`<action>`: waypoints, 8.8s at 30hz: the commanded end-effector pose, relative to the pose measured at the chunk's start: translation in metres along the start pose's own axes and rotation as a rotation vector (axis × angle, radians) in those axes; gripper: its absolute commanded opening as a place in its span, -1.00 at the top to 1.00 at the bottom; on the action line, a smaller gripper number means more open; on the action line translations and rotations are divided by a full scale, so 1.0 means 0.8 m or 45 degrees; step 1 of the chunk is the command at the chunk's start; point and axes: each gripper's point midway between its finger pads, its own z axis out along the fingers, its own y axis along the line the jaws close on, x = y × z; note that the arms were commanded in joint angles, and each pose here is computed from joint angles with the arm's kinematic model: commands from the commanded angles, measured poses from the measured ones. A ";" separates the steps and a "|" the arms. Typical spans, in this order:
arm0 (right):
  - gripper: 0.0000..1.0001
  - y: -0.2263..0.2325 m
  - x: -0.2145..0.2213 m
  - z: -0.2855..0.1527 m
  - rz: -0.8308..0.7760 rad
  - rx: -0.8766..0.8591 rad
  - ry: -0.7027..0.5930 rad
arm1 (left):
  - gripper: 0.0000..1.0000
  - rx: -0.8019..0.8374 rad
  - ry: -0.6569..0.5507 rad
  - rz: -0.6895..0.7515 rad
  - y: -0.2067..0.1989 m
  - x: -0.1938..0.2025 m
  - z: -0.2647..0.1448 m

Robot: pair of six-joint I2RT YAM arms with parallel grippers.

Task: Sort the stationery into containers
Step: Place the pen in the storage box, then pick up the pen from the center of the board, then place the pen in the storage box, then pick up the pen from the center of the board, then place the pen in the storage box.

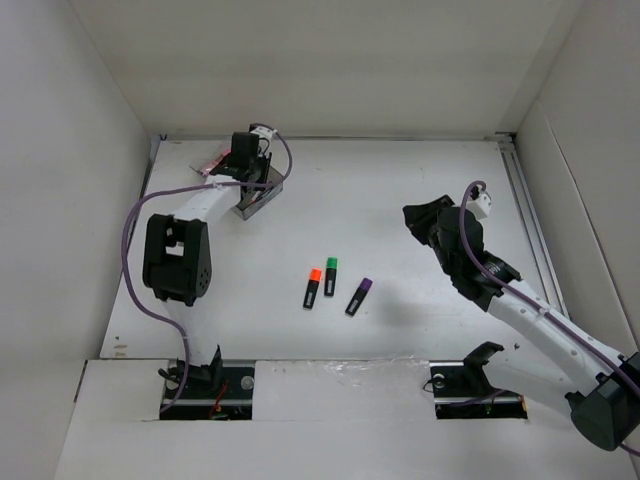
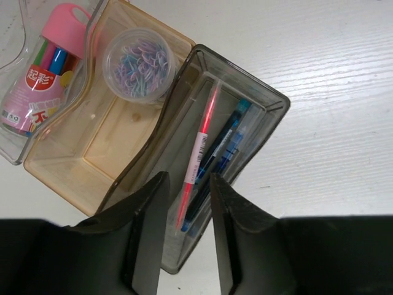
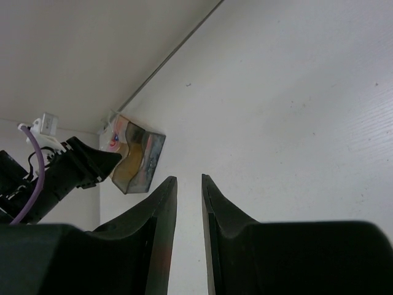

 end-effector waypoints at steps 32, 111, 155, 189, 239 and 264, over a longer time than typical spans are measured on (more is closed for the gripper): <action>0.23 0.011 -0.003 0.014 0.009 -0.027 0.003 | 0.06 0.229 0.218 -0.116 -0.309 0.252 -0.242; 0.30 0.021 0.005 0.008 0.007 -0.089 0.054 | 1.00 0.156 0.112 -0.092 0.011 -0.021 -0.027; 0.97 0.014 0.002 0.013 -0.010 -0.059 0.029 | 0.29 0.205 0.044 -0.114 -0.258 0.035 -0.205; 0.21 0.005 0.006 0.021 -0.001 -0.009 0.038 | 0.14 0.046 0.205 -0.202 -0.317 0.238 -0.166; 0.23 0.010 -0.002 0.010 0.021 -0.056 0.030 | 0.80 -0.104 0.403 -0.144 -0.014 0.034 -0.024; 0.30 0.008 -0.001 0.018 0.016 -0.032 0.017 | 0.12 -0.185 -0.035 -0.212 -0.066 -0.069 -0.150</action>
